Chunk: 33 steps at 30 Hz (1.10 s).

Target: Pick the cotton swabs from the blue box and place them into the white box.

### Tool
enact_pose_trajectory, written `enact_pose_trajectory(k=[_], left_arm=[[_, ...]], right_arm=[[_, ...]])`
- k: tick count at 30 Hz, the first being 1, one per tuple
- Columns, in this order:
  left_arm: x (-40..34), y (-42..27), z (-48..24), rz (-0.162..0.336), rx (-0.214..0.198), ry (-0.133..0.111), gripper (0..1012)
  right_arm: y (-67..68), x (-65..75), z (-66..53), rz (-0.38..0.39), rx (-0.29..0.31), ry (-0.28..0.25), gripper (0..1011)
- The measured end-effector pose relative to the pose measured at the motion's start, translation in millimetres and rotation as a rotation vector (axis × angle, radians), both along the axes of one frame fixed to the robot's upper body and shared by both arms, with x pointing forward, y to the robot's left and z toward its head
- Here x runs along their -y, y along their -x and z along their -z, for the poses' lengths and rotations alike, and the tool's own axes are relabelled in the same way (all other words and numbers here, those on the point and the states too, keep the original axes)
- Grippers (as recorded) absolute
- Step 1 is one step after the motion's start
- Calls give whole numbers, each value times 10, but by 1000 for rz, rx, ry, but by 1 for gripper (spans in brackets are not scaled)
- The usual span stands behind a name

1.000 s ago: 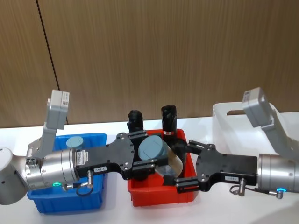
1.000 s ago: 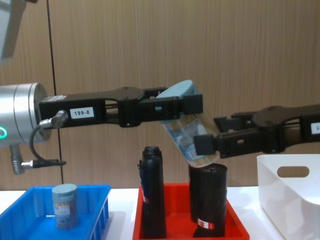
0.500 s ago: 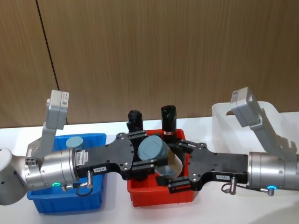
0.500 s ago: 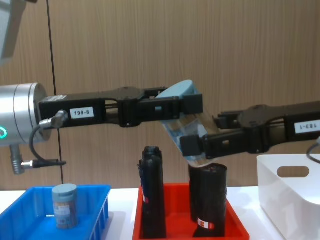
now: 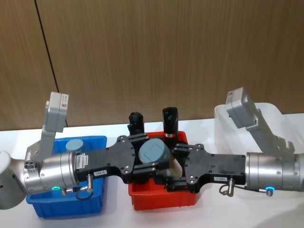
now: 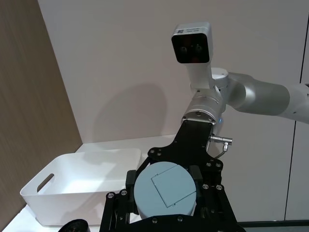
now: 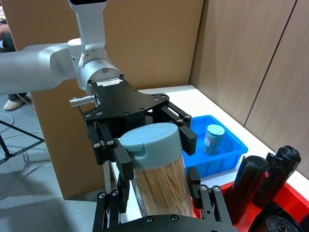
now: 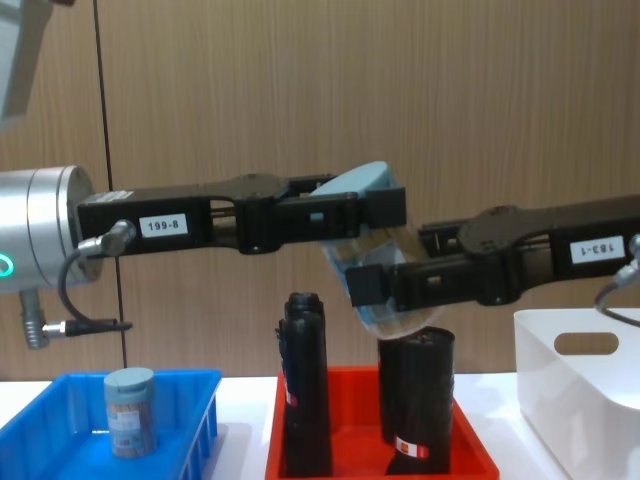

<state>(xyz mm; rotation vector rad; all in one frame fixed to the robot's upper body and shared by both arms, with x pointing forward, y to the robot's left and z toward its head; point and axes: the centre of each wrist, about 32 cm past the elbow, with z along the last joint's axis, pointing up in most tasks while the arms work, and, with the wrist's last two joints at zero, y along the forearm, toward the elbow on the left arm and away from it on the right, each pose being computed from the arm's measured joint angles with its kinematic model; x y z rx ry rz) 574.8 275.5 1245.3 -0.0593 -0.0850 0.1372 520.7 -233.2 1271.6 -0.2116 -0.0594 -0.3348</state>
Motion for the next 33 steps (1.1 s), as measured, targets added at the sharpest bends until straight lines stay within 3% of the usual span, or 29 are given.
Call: enact_pose_trajectory(k=[7,11,19,33], left_arm=[[0,0,0,-1,0,0,689],[0,0,0,-2,0,0,835],[0,0,0,-2,0,0,1004],[0,0,0,-2,0,0,1004]], right_arm=[[0,-25,-8,-15,5,2,696],[4,-28,-18,-22,9,3,633],[15,-18,-36,-31,16,-3,632],[41,59,-24,-2,18,-15,632]])
